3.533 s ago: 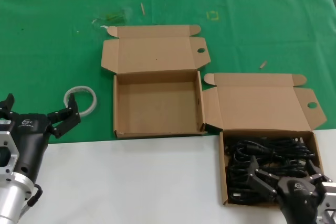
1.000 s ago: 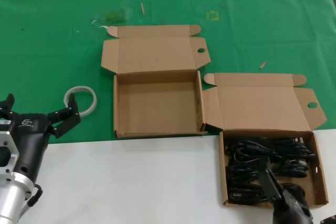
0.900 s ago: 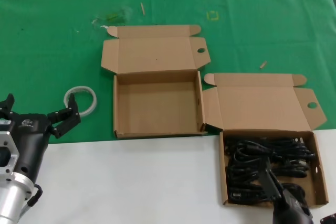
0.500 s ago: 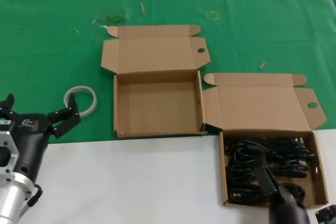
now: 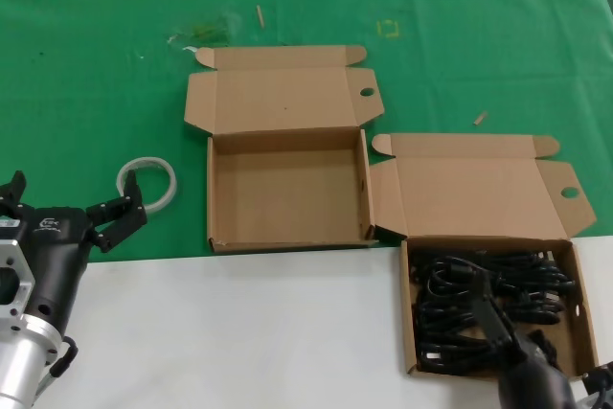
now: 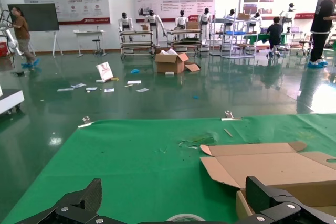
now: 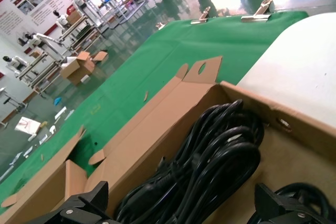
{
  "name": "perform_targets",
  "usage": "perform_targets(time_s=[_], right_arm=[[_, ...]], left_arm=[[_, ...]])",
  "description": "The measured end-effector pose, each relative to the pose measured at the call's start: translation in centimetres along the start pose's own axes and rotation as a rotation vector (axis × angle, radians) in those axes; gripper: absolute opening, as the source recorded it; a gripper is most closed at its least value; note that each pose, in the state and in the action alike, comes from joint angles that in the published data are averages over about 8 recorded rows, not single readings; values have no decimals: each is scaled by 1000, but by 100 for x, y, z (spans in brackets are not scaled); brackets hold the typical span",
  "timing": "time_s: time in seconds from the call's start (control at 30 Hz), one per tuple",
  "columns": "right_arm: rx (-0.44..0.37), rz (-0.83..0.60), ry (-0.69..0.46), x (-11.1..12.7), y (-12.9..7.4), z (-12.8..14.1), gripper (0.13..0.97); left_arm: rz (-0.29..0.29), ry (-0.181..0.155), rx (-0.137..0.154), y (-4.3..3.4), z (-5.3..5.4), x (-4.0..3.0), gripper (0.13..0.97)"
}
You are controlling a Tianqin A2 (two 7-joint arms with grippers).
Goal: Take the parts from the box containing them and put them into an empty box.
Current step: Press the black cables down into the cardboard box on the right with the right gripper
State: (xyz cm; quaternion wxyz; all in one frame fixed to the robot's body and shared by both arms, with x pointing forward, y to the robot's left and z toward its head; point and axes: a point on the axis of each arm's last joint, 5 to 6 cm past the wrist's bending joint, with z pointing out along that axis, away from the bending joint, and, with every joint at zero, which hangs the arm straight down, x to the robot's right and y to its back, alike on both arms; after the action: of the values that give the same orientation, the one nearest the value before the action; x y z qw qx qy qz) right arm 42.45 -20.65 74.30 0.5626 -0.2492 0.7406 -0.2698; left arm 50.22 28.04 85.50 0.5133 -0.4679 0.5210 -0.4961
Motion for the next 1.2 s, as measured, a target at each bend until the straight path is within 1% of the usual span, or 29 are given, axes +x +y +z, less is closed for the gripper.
perform_targets(time_s=[0.4,0.7,0.97,1.0,1.2], right_arm=[[11,-15,2,23,-68,12,956],[11,-23,-3,9,-88,24,887],[7,-31,-5,2,-105,42,752],[7,-32,-6,1,-106,44,752],[6,-35,-5,-1,-111,53,601]], left_arm=[[0,0,0,0,0,0,965],[0,0,0,0,0,0,965],[0,0,0,0,0,0,965],[0,0,0,0,0,0,965],[0,0,0,0,0,0,965]])
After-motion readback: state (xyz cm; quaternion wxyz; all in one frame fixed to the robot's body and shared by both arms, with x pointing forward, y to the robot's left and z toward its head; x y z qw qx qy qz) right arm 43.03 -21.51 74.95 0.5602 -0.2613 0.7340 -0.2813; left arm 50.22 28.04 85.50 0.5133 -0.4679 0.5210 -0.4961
